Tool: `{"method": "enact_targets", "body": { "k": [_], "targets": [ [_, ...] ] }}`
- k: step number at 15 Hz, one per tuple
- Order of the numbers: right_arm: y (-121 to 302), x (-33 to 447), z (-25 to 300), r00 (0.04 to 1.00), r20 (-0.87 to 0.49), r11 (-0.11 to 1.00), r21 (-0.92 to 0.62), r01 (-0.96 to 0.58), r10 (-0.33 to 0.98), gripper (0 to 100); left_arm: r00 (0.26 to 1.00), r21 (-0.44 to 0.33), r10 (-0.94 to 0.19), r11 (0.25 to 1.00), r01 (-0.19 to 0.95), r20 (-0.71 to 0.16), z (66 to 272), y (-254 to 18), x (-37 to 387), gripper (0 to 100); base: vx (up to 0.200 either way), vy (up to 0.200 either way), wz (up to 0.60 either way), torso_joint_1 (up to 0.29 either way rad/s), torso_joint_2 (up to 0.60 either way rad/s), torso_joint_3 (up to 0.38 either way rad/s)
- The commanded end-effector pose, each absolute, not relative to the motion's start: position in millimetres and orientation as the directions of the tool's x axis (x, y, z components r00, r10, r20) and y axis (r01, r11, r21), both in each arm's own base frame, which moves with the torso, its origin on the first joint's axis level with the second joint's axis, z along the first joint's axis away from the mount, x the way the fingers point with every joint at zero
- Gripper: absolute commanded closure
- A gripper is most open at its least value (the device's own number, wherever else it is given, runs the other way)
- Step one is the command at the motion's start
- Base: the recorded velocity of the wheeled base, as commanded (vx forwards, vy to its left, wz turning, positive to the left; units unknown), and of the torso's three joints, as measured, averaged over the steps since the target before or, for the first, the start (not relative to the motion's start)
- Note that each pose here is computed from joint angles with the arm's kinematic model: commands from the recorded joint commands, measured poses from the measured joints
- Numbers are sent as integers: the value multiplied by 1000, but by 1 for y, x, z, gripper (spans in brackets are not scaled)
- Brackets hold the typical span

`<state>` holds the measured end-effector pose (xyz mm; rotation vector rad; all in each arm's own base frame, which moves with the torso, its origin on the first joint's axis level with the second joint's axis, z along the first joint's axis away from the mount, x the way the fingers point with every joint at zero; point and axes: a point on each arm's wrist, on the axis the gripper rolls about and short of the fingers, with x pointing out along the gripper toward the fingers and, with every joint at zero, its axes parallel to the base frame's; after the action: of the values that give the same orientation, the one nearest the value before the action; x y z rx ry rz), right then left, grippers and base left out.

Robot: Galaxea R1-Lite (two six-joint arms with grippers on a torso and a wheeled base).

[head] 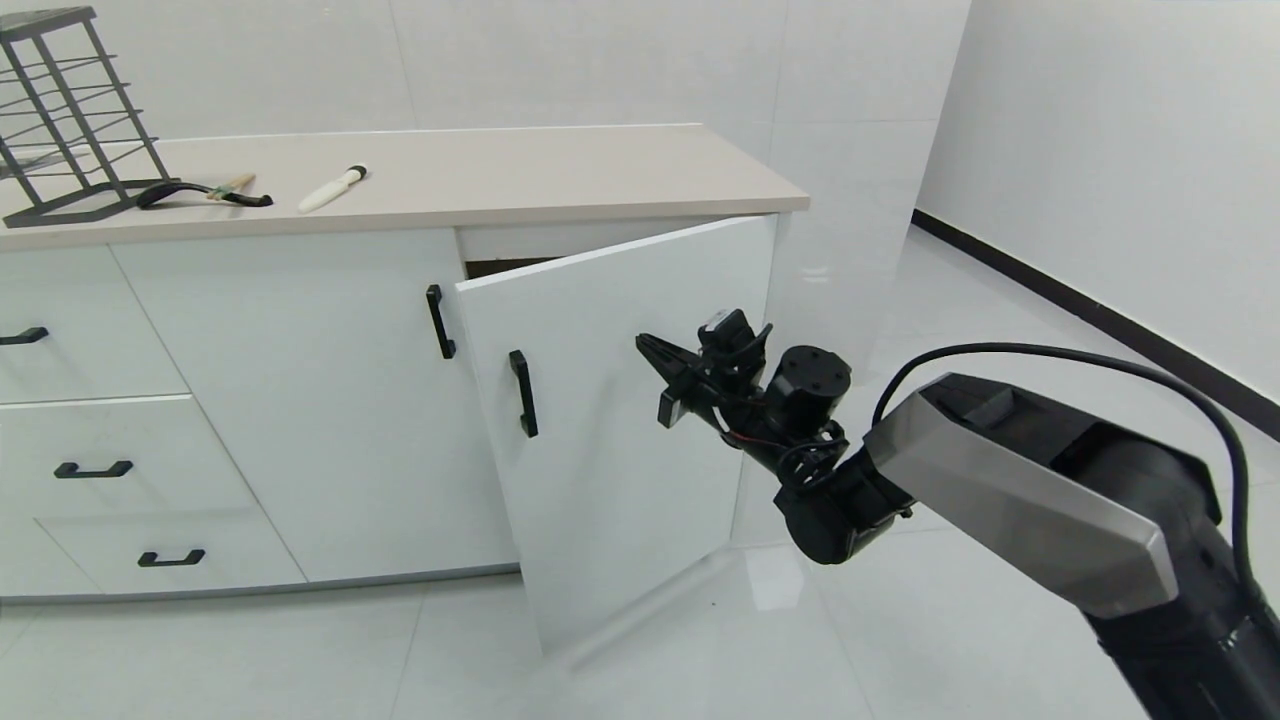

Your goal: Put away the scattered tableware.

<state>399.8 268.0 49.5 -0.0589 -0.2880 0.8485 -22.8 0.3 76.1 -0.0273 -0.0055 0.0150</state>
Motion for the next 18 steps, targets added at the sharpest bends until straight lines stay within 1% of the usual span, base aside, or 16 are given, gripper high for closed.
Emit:
{"method": "enact_targets", "body": {
  "k": [1, 4, 7, 10, 11, 12, 13, 14, 16, 18],
  "targets": [
    [266, 401, 50, 629, 227, 666, -165, -727, 743, 100, 1000, -28, 15, 1000, -15, 6, 76, 0, -23, 0, 0, 0, 0, 0, 0, 0],
    [260, 389, 61, 630, 210, 662, -160, -732, 747, 100, 1000, -28, 15, 1000, -15, 6, 76, 0, -23, 0, 0, 0, 0, 0, 0, 0],
    [229, 324, 123, 613, 207, 645, -160, -747, 762, 100, 1000, -28, 15, 1000, -15, 6, 76, 0, -23, 0, 0, 0, 0, 0, 0, 0],
    [180, 256, 165, 615, 210, 647, -162, -745, 760, 100, 1000, -28, 15, 1000, -15, 6, 76, 0, -23, 0, 0, 0, 0, 0, 0, 0],
    [152, 229, 181, 634, 233, 672, -169, -721, 738, 100, 1000, -28, 15, 1000, -15, 6, 76, 0, -23, 0, 0, 0, 0, 0, 0, 0],
    [137, 217, 187, 650, 246, 692, -175, -700, 719, 100, 1000, -28, 14, 1000, -14, 6, 76, 0, -23, 0, 0, 0, 0, 0, 0, 0],
    [103, 191, 197, 690, 281, 743, -186, -643, 667, 100, 1000, -28, 15, 1000, -15, 6, 76, 0, -23, 0, 0, 0, 0, 0, 0, 0],
    [80, 169, 204, 716, 320, 782, -196, -591, 621, 100, 1000, -28, 14, 1000, -14, 6, 76, 0, -23, 0, 0, 0, 0, 0, 0, 0],
    [48, 129, 206, 752, 369, 838, -208, -505, 546, 100, 1000, -26, 14, 1000, -14, 6, 76, 0, -23, 0, 0, 0, 0, 0, 0, 0],
    [25, 100, 210, 781, 448, 900, -219, -377, 436, 100, 1000, -26, 14, 1000, -14, 6, 76, 0, -23, 0, 0, 0, 0, 0, 0, 0]
  ]
}}
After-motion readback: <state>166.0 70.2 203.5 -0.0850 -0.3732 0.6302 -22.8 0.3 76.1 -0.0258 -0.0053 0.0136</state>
